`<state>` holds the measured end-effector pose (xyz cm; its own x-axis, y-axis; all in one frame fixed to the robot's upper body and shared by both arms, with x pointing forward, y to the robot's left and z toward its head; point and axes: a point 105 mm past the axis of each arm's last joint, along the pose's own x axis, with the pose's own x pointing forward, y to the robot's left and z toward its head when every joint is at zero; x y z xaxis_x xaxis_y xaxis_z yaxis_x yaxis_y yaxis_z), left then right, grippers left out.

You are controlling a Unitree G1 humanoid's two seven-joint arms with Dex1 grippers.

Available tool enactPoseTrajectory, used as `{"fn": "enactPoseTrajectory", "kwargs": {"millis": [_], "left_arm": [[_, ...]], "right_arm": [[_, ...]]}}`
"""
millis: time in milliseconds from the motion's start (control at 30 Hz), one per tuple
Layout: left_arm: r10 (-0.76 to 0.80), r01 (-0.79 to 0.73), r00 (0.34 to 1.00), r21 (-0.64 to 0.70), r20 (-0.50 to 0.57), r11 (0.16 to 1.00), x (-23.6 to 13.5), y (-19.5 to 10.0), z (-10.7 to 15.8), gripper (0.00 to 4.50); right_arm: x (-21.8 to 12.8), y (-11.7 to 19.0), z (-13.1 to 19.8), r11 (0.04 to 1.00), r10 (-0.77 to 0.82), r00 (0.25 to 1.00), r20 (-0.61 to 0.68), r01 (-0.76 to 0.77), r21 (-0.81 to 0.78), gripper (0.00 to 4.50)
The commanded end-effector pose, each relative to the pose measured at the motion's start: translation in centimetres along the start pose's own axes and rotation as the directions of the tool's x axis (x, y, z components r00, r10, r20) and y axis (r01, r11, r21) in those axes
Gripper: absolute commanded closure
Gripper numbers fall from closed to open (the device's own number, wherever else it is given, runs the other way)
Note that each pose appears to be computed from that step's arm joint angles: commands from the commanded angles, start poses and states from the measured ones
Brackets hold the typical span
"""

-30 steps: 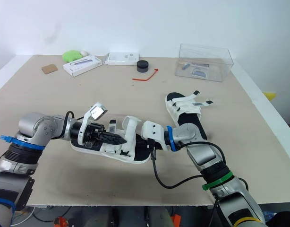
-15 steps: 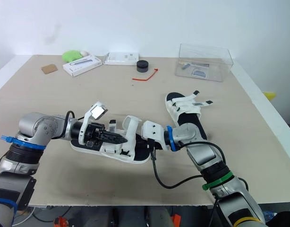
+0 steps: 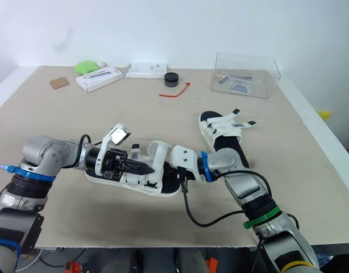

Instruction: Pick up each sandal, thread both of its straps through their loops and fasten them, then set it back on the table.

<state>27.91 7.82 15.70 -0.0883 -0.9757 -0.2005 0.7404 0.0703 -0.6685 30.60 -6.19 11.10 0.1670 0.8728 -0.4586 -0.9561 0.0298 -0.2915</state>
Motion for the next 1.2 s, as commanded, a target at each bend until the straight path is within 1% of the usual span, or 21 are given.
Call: {"fn": "enactPoseTrajectory", "kwargs": {"millis": [33,300,500,600,867,1067,1200], "left_arm": [[0.000,0.000,1.000,0.021,-0.002,1.000,-0.3,-0.5,0.0,4.43],[0.049,-0.049,0.999,0.020,-0.020,0.999,-0.7,0.4,-0.7,4.43],[0.120,-0.120,0.993,0.067,0.005,0.990,-1.0,1.8,-0.1,4.43],[0.139,-0.137,0.990,0.108,-0.012,0.985,-0.9,2.4,0.1,4.43],[0.116,-0.107,0.991,0.137,-0.061,0.985,-0.7,2.3,-0.3,4.43],[0.058,-0.043,0.993,0.137,-0.108,0.990,-0.7,1.3,-0.6,4.43],[0.061,-0.038,0.988,0.155,-0.143,0.987,-0.9,1.1,-1.1,4.43]], "right_arm": [[-0.1,0.5,-2.5,0.999,0.012,0.995,-0.098,-0.008,0.046,4.50],[-0.1,0.4,-2.5,0.999,0.014,0.995,-0.100,-0.009,0.045,4.50],[-0.1,0.3,-2.5,0.999,0.014,0.995,-0.098,-0.009,0.043,4.50],[0.0,0.3,-2.4,0.999,0.013,0.995,-0.097,-0.009,0.042,4.50],[-0.1,0.3,-2.5,0.999,0.012,0.995,-0.100,-0.008,0.042,4.50],[-0.1,0.2,-2.5,0.999,0.011,0.995,-0.101,-0.006,0.042,4.50],[-0.1,0.2,-2.4,0.999,0.010,0.995,-0.100,-0.005,0.042,4.50]]}}
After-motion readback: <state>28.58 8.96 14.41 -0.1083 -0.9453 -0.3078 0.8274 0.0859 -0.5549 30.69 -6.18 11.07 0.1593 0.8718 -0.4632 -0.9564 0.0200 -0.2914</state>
